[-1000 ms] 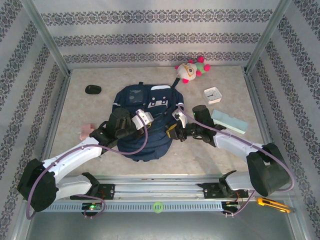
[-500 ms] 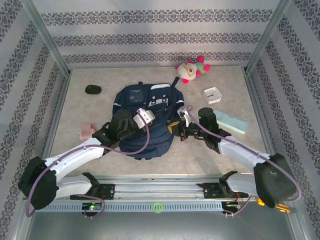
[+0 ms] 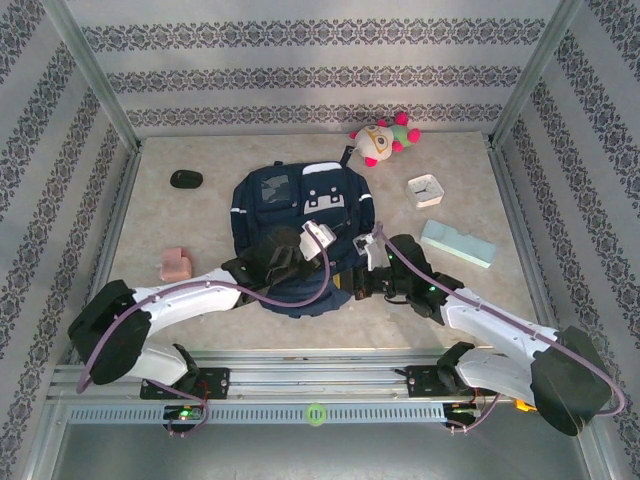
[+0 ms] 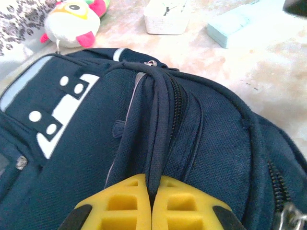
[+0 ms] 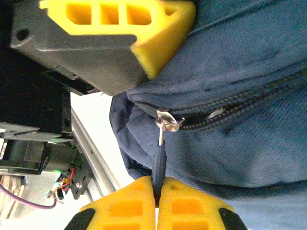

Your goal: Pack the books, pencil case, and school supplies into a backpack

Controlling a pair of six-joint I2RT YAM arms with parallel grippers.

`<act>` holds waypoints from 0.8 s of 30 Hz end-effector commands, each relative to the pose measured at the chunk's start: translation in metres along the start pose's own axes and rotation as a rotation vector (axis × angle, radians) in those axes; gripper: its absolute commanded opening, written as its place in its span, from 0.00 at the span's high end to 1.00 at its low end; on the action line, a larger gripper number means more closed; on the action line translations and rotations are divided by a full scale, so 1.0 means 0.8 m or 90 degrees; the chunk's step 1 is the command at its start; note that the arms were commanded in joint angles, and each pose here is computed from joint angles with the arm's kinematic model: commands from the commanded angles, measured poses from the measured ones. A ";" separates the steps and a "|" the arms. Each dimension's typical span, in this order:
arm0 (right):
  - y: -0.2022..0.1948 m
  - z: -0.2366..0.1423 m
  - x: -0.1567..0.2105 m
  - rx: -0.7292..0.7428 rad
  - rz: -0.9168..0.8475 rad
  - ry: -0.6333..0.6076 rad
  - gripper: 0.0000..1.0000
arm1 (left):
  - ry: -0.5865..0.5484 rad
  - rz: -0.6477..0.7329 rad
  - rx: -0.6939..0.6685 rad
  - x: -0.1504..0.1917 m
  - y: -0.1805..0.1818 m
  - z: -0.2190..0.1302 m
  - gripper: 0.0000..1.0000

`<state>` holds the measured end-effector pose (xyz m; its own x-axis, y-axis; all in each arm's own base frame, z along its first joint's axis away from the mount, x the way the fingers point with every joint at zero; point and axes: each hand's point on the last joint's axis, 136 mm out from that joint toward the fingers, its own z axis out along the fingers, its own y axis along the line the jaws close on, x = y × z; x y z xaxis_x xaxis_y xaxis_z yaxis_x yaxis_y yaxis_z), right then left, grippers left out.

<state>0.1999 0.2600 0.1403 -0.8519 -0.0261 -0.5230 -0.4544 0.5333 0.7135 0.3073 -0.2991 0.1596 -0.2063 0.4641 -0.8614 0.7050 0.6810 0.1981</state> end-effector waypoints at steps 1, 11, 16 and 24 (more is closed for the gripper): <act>-0.004 0.002 0.016 0.010 0.062 0.015 1.00 | -0.109 -0.081 -0.008 -0.066 0.000 0.002 1.00; -0.018 0.003 0.006 0.042 0.089 -0.007 1.00 | -0.110 -0.188 0.051 -0.077 -0.021 0.017 1.00; 0.003 0.020 0.017 0.018 0.100 -0.006 1.00 | -0.150 -0.224 0.048 -0.102 -0.015 0.020 1.00; 0.000 0.019 0.011 0.038 0.122 -0.017 0.76 | -0.183 -0.161 0.073 -0.114 -0.022 0.009 1.00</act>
<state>0.1939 0.2749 0.1222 -0.9128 0.0746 -0.4016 -0.2863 0.5844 0.7593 0.3197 -0.3379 0.1656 -0.3669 0.2308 -0.9012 0.6693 0.7383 -0.0834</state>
